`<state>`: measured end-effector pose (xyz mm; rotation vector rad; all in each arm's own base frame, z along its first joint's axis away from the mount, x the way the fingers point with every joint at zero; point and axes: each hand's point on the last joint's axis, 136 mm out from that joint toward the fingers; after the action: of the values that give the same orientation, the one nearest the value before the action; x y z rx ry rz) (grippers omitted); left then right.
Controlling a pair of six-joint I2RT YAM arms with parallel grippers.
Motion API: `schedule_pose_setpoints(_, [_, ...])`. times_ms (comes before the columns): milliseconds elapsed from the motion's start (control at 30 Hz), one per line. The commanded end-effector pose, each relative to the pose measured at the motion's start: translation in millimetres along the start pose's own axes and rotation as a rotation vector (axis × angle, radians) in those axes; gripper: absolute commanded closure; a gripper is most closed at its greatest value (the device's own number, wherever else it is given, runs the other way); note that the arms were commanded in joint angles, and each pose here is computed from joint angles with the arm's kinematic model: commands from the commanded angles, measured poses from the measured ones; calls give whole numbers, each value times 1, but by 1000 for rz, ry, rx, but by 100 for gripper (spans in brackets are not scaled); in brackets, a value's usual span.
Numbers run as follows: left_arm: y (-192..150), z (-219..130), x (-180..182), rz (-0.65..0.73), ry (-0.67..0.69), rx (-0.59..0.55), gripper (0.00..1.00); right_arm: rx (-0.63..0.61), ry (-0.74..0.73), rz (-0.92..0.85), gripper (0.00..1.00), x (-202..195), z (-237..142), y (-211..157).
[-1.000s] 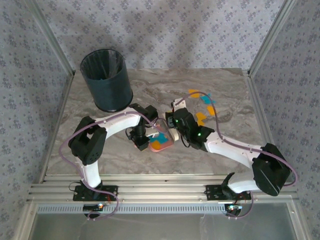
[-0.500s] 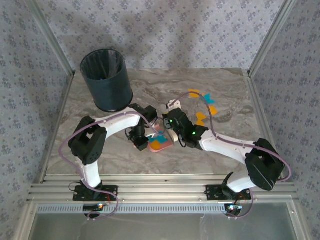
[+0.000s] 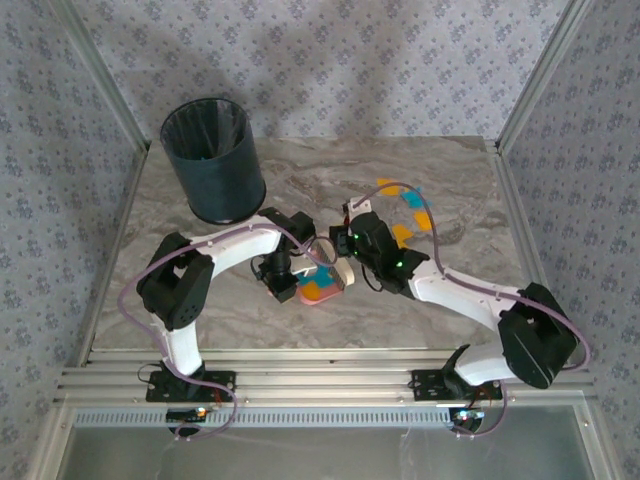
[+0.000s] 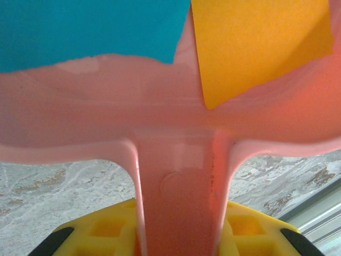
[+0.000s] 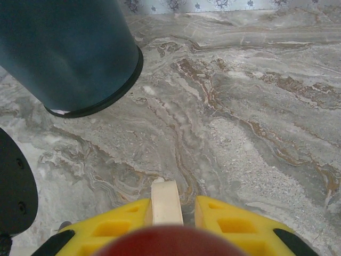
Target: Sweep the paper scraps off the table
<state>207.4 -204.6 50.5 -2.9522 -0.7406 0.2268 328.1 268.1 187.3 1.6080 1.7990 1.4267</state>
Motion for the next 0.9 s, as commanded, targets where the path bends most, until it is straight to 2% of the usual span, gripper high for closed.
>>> schedule_pose_setpoints(0, [-8,-2,-4,23,-3,23,100,-88,71,74,100,12,-14,27])
schedule_pose_setpoints(633, [-7,-5,-3,15,-2,9,100,-143,34,63,100,5,-38,45])
schedule_pose_setpoints(867, [-4,-10,-1,6,-3,-23,100,-165,-20,100,100,-15,-50,45])
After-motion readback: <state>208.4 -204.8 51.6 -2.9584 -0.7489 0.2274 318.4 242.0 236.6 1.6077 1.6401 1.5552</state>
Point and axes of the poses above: each hand's point on the last joint's axis, 136 mm out from that joint toward the fingers, its own z axis out along the fingers, its own x axis along the line the jaws close on, y = z × x, and after that the axes turned 7 degrees about z, right-handed
